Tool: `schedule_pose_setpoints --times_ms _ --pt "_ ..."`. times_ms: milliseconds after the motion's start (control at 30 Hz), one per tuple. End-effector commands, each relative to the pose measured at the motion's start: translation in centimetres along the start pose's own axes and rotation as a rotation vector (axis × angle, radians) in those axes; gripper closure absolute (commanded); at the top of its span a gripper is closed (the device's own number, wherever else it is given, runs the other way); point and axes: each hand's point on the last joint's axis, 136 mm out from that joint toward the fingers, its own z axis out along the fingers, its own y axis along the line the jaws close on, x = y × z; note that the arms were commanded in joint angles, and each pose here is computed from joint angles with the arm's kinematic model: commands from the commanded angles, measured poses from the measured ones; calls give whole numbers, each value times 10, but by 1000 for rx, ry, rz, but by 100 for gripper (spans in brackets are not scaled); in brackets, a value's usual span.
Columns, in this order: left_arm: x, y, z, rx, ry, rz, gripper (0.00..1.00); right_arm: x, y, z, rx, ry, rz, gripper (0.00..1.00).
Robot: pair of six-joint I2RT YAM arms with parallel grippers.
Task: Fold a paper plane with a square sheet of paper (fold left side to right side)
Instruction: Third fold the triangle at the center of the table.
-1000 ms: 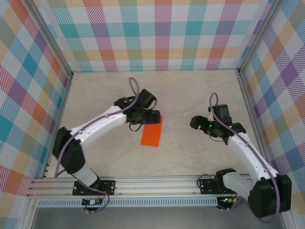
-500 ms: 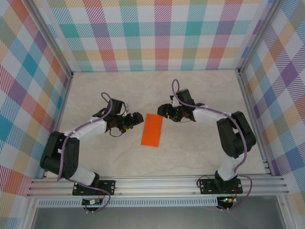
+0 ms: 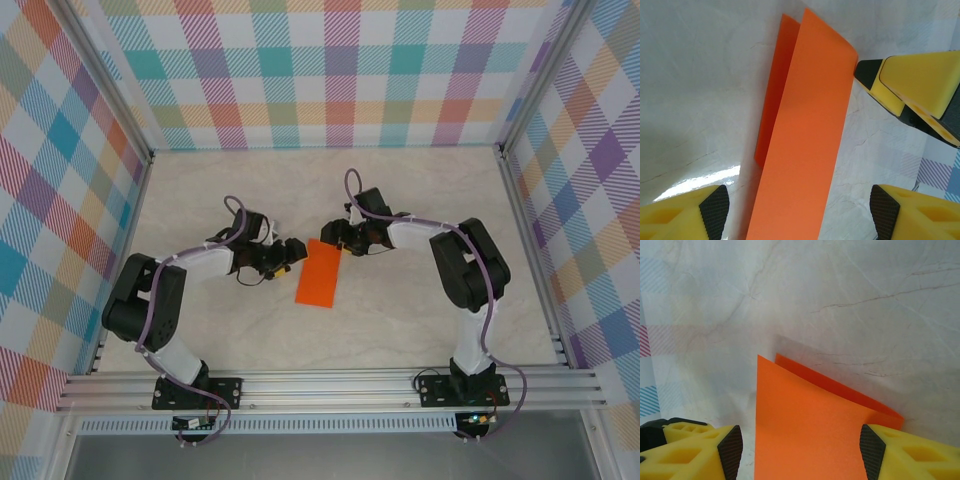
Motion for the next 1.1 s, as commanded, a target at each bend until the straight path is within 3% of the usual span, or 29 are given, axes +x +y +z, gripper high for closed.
schedule_pose_setpoints --times_ms 0,667,1067 --pt "-1 0 4 21 19 2 25 3 -9 7 41 22 3 34" --pt "14 -5 30 48 126 -16 37 8 -18 9 77 47 -38 34" --pt "15 -15 33 83 134 -14 59 7 -18 10 71 46 -40 34"
